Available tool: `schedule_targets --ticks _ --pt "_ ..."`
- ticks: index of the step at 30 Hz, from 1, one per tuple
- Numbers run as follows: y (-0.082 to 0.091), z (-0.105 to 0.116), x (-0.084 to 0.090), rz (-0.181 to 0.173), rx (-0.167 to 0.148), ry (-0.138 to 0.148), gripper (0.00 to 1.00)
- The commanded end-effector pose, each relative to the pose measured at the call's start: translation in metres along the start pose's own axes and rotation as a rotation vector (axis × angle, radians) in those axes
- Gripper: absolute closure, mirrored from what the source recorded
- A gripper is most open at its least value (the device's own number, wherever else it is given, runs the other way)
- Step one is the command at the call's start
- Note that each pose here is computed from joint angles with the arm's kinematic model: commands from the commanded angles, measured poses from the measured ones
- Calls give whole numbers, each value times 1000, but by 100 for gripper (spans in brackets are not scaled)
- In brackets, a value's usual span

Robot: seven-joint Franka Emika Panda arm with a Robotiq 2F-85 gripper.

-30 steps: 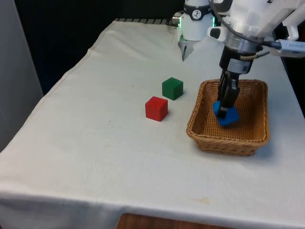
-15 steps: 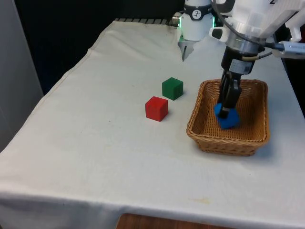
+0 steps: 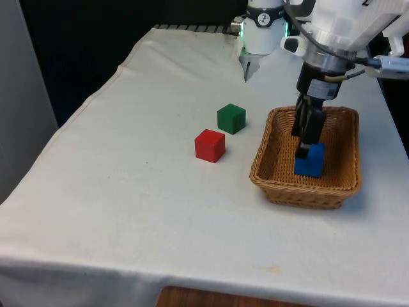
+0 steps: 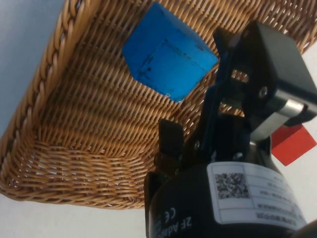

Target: Pick up the blue cube and place it into the basket.

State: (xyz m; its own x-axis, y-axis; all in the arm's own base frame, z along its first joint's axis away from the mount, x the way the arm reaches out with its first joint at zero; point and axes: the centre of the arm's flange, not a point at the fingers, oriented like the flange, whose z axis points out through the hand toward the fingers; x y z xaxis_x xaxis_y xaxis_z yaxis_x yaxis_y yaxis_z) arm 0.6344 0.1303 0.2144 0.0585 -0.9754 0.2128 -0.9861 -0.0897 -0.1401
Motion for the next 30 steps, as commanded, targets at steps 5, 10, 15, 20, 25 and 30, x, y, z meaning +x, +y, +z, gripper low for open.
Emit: schedule_targets --ticks 5,10,15,20,25,30 --pt "0 -1 5 6 1 -3 0" --pt "-2 -2 9 10 2 5 0" --pt "-3 -13 18 25 2 1 0" --pt "-5 -21 24 33 1 7 0" --pt "-7 -30 33 42 4 14 0" --pt "-9 -39 41 51 4 20 0"
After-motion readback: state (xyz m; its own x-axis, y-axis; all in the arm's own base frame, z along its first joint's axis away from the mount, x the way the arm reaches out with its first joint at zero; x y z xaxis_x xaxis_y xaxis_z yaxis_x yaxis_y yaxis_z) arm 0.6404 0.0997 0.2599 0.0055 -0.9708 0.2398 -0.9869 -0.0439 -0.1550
